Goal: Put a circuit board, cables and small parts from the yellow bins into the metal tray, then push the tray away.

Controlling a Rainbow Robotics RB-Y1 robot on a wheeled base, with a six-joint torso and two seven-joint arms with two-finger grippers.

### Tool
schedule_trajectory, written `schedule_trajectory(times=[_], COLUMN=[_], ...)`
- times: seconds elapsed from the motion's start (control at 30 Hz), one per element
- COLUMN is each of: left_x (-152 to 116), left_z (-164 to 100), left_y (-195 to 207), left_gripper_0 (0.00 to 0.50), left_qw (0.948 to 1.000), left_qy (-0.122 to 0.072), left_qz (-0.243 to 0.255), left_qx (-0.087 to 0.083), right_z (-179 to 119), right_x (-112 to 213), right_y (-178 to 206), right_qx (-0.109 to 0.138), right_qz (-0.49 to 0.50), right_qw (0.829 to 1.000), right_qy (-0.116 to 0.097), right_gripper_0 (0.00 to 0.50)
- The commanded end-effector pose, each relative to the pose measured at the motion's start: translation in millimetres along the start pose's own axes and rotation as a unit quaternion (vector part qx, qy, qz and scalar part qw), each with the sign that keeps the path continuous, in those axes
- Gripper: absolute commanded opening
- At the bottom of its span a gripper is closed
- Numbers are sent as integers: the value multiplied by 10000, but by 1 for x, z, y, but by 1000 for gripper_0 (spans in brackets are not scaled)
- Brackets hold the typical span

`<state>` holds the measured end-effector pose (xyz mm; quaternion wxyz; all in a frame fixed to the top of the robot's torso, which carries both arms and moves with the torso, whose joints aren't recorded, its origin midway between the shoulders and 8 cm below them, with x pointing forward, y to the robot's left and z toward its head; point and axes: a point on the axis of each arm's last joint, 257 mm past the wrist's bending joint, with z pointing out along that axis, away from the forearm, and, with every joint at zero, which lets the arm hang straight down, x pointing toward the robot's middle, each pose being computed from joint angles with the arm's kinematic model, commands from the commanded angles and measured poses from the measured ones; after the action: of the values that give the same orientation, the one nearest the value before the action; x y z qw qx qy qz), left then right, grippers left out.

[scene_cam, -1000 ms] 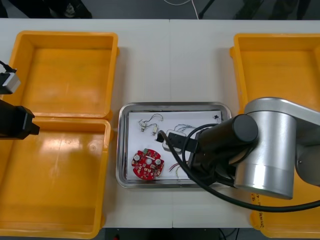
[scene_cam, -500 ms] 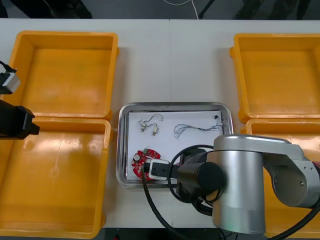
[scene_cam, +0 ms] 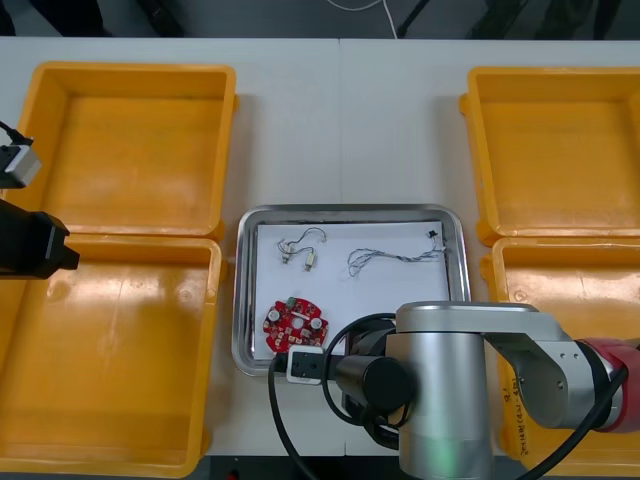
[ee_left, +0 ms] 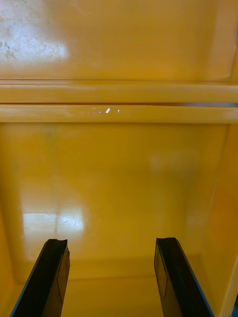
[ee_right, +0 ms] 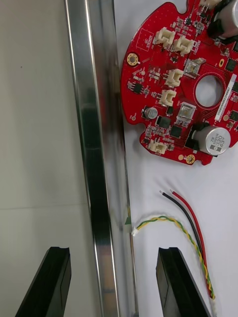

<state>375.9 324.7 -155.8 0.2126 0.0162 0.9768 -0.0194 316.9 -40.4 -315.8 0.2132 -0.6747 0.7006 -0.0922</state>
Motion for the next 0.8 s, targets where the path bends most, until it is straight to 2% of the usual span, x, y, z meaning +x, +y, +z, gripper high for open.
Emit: schedule_trajectory(times=[0.03, 0.33, 0.53, 0.8], left_x=[-3, -3, -3, -3], left_z=[-15, -15, -15, -15], left_y=[16, 16, 16, 16], left_gripper_0=[500, 500, 500, 500], left_qw=[9988, 9988, 9988, 9988], left_qy=[-120, -120, -120, -120], left_qz=[415, 415, 415, 415], left_qx=[-242, -242, -242, -242], right_z=[0, 9, 12, 21], right_x=[-19, -15, -15, -14], right_y=[0, 5, 5, 3], right_qx=[151, 215, 351, 399], right_qz=[-330, -421, -499, -428], right_qw=[9992, 9989, 9981, 9983], right_qy=[-146, -39, -30, 0], right_gripper_0=[500, 500, 500, 500])
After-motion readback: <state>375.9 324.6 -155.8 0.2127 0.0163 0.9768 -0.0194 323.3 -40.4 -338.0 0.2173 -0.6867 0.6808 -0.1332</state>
